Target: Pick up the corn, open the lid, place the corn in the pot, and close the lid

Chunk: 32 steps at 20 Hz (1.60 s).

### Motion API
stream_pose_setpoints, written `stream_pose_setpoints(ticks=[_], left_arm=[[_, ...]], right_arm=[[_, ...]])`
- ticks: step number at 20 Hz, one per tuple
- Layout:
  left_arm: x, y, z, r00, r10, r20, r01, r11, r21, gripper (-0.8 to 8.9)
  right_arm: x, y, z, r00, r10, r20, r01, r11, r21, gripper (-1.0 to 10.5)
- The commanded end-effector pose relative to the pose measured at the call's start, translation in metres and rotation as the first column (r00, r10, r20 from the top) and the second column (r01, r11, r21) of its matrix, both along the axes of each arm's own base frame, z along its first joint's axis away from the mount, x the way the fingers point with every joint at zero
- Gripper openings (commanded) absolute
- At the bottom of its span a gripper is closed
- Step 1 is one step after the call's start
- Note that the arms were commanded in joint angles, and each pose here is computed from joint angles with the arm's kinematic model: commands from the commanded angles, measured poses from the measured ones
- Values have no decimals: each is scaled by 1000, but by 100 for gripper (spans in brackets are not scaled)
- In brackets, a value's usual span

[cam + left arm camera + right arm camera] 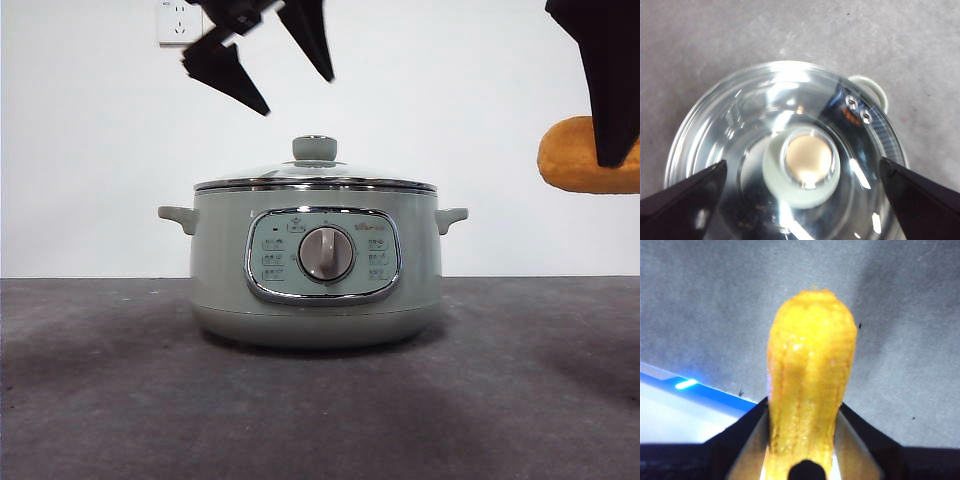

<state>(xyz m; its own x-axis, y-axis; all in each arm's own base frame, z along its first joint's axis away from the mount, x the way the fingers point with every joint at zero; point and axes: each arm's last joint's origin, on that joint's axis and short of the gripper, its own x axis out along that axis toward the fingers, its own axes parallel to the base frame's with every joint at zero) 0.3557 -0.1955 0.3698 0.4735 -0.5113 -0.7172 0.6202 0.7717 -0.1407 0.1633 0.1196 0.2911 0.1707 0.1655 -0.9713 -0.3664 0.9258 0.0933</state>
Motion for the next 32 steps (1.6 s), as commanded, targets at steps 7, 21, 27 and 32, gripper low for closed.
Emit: stream_pose_setpoints(ticks=[7,21,27,32], left_arm=[[12,-44,-44,998,-63,-26,66,986,155,626],[14,-47,-51,999,-43,8,40,973,228,46],[13,-43,-40,998,-56,42,45,972,229,-13],[0,-19,20,983,-11,186,-19,987,159,-13]], right_arm=[[1,1,1,1000,4,19,-4,1000,12,-16],[4,3,3,999,1,53,-3,999,37,-16],[11,6,5,987,-51,154,46,998,34,-16],[25,15,20,967,-68,247,44,994,101,-16]])
